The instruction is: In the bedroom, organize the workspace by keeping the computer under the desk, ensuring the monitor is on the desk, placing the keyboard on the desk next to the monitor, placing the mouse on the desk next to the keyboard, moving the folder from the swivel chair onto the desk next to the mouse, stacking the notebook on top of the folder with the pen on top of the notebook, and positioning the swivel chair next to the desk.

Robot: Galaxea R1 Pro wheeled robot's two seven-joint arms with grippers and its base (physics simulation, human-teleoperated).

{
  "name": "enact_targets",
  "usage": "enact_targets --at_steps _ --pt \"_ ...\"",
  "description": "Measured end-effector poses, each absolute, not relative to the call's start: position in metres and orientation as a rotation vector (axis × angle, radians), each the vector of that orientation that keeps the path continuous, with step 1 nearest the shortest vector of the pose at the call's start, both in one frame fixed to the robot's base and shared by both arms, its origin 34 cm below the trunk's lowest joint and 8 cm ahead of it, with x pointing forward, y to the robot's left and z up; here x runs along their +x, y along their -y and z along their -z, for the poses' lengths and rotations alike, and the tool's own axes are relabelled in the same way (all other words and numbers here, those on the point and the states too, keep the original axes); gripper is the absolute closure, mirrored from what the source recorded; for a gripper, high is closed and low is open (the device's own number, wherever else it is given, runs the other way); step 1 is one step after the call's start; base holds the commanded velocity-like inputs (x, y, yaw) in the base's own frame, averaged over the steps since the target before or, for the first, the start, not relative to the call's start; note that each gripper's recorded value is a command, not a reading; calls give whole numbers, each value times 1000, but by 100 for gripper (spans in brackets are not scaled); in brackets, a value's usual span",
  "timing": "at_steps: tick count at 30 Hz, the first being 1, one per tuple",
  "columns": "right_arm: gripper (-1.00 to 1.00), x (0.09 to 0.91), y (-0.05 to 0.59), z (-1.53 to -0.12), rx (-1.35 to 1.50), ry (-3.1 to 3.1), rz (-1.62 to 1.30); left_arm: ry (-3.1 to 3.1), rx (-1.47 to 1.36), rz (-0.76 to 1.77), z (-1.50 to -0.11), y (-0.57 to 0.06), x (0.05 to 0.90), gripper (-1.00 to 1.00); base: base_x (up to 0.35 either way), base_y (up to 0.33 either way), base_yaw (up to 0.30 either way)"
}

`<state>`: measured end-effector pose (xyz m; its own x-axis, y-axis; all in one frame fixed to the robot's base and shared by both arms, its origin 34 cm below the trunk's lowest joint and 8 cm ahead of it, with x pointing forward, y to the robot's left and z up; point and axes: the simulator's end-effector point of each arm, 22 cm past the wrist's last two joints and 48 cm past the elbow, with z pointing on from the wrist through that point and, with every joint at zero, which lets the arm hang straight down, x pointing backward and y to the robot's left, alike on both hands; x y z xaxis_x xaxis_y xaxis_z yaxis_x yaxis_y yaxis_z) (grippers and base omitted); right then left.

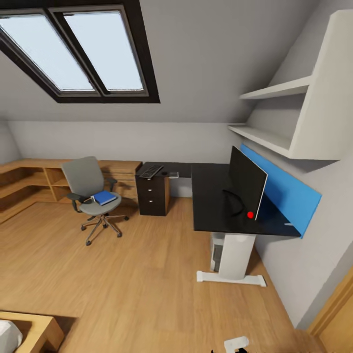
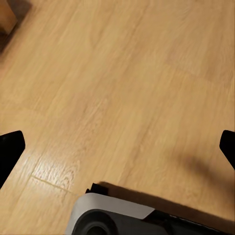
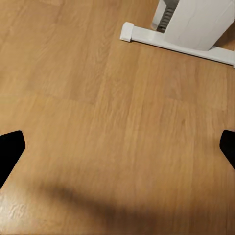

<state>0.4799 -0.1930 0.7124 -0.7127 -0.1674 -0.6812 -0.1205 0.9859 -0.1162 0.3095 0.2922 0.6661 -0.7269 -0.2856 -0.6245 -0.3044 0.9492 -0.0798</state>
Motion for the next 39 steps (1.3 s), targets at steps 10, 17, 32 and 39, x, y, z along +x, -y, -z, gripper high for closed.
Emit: enact_targets --at_steps 10,17,32,39 --pt "-100 480 193 -713 -199 -2370 82 -2429 -415 -36 -666 -293 309 -100 51 326 -146" --pt "-100 485 194 -718 -189 -2336 78 -2430 -413 -34 -666 -292 309 -100 251 244 -8" --pt "-100 487 195 -719 -186 -2330 79 -2436 -414 -35 -665 -293 307 -100 127 156 -9" --pt "-100 492 194 -725 -180 -2298 73 -2431 -412 -36 -666 -293 308 -100 30 236 -169"
